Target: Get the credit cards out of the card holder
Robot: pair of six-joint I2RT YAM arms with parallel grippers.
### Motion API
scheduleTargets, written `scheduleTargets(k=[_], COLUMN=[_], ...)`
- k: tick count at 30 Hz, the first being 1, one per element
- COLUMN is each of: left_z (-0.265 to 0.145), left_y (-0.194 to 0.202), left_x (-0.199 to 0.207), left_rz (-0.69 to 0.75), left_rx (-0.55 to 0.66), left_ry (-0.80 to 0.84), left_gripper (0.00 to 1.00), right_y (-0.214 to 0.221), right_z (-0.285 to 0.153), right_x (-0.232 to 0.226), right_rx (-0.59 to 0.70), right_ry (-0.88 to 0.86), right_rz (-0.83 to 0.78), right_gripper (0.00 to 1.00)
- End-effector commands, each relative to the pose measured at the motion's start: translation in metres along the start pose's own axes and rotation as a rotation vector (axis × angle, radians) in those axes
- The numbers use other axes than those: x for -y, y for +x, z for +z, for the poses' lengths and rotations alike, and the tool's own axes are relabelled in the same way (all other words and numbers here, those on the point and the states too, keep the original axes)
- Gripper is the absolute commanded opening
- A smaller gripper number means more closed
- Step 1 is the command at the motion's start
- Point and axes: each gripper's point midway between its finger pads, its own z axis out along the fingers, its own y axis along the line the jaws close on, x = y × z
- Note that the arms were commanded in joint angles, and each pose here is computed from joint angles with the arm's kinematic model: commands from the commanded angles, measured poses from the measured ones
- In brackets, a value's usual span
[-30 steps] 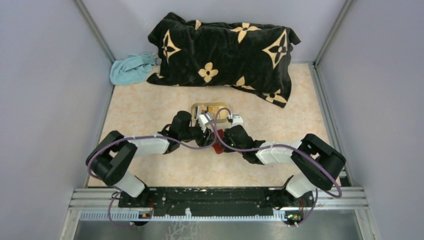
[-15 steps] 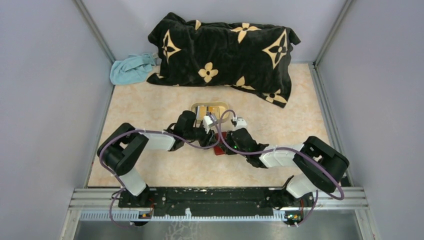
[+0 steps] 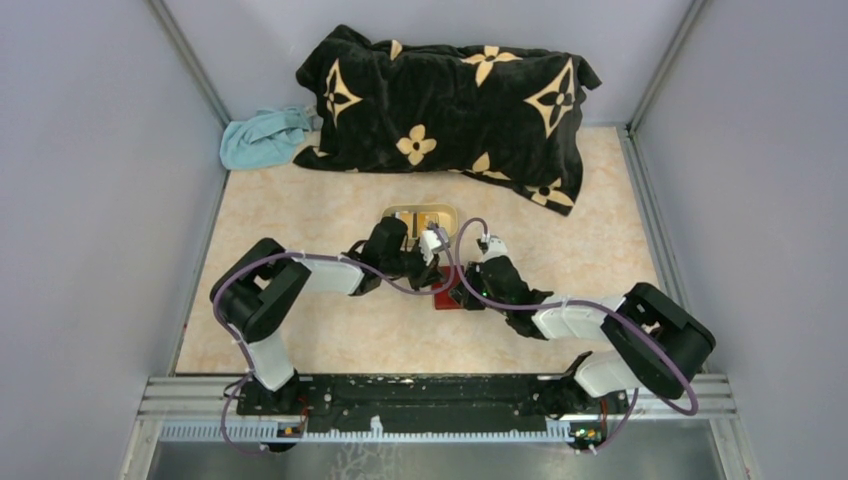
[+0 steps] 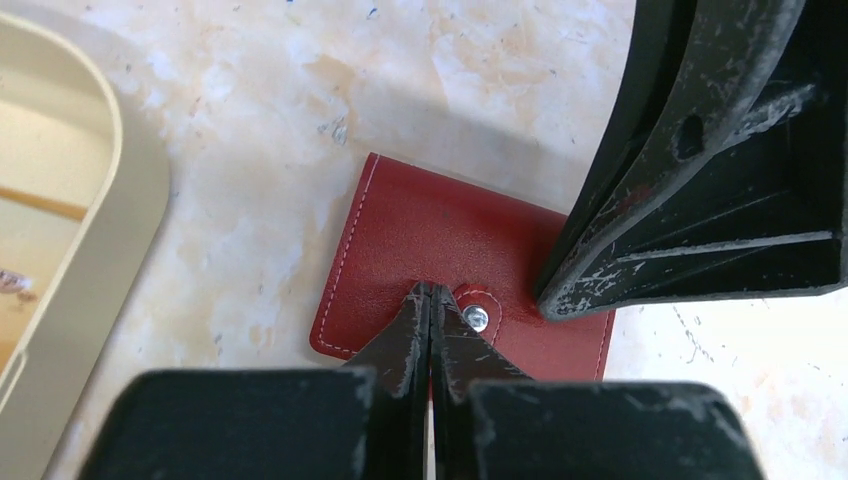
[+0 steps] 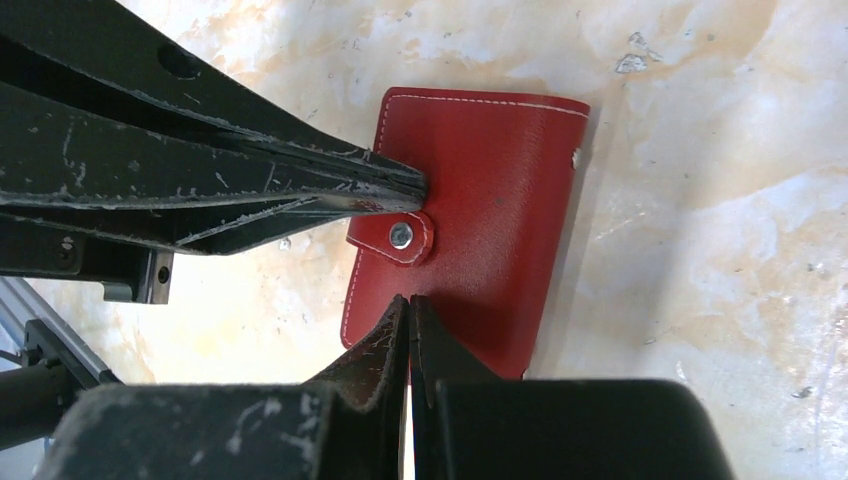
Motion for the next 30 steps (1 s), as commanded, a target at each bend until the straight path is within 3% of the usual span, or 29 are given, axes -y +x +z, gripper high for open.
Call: scheduleTargets(k=[1,12,21,23,26,30], left_z=[0.005,-0.001,-0.008,-0.011,-0.018,-0.036], left_y=[0.056,0.043,0.021,0.012,-0.001,-0.022], left_x=[0.019,0.014,0.008,0.007,0.005,-0.006], left_rz=[-0.06,-0.106,-0.109,-0.102,-0.093,-0.089], left_rx=[-0.19,-0.123,-0.053,-0.024,0.018,0.067], left_ry=[0.057,-0.026,-0.093,-0.103,-0.141,-0.258], left_gripper=[0.0,0.0,0.01,0.11,0.35,0.39], right_y=[-0.01,-0.018,-0.018,-0.008,0.011,0.026], right_z=[-0.005,-0.016,-0.037,-0.041,-0.041,-0.042], right_x=[-0.004,-0.005,-0.045,-0.053,-0.048,-0.03], right_rx=[0.03,0.033,0.024,0.008,-0.012,-0.024], right_ry=[-0.033,-0.017,-0.062,-0.068,-0.081,-0.053], right_rz=[0.016,-0.015,-0.136,-0.14,-0.093,-0.053], right_gripper=[0.0,0.0,0.0,0.0,0.0,0.0])
